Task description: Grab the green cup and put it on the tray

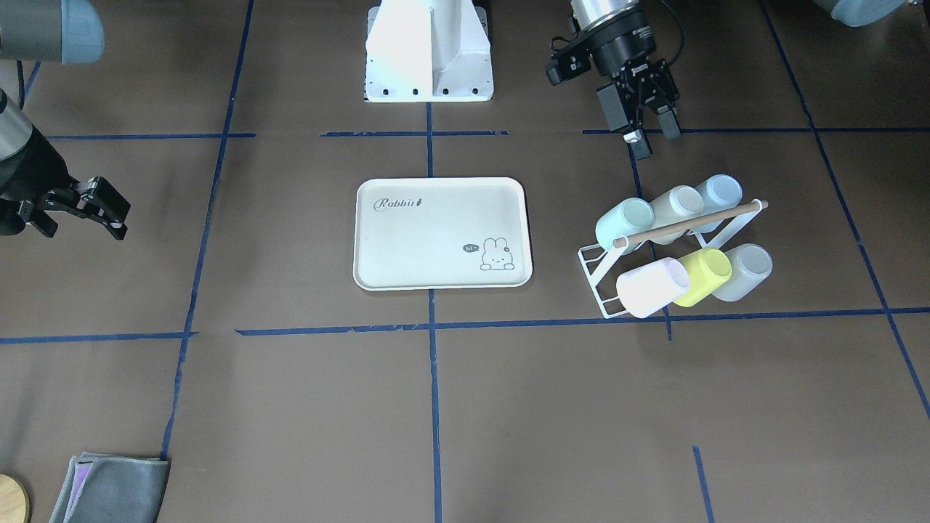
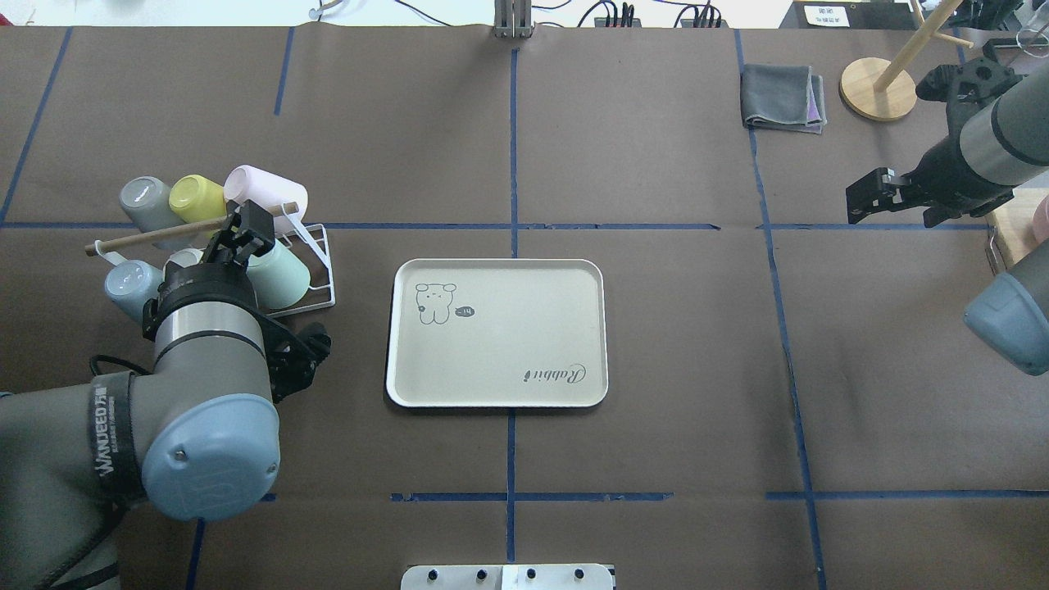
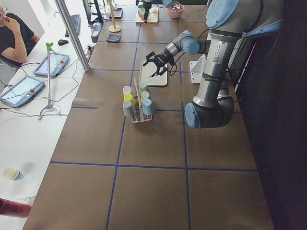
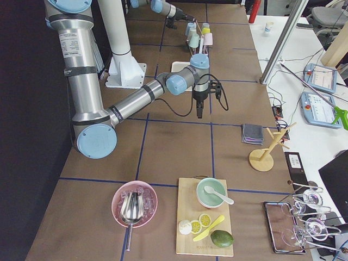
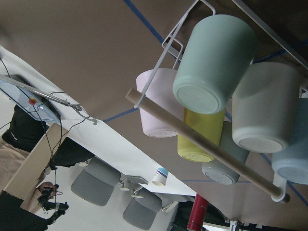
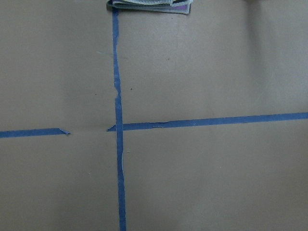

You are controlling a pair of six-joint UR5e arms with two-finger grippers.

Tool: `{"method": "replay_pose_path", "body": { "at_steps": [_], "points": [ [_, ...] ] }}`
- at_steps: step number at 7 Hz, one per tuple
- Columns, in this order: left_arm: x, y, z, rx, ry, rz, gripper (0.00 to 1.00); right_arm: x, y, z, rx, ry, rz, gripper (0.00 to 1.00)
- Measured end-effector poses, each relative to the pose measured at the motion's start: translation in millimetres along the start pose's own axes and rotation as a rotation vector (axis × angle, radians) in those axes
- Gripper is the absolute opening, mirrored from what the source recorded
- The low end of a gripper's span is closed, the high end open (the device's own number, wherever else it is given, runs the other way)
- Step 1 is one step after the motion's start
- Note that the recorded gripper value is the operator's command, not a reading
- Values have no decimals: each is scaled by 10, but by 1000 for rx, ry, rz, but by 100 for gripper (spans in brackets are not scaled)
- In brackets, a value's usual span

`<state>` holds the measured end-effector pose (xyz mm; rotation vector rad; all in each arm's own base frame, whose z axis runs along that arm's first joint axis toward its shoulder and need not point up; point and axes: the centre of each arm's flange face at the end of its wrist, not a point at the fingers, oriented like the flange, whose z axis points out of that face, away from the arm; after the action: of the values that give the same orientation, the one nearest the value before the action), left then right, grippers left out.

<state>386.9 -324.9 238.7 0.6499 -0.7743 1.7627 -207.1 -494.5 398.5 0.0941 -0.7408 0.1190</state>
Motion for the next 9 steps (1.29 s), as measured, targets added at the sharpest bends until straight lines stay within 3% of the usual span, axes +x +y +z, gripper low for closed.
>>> {"method": "replay_pose_path", "body": {
  "at_steps": [4,9],
  "points": [
    [291,-490,49,-22,8,128,100,26,6,22,-4,4,5,100],
    [361,-1186,323,-165,-51,306,99,58,10,52,-8,11,13,100]
  ]
}}
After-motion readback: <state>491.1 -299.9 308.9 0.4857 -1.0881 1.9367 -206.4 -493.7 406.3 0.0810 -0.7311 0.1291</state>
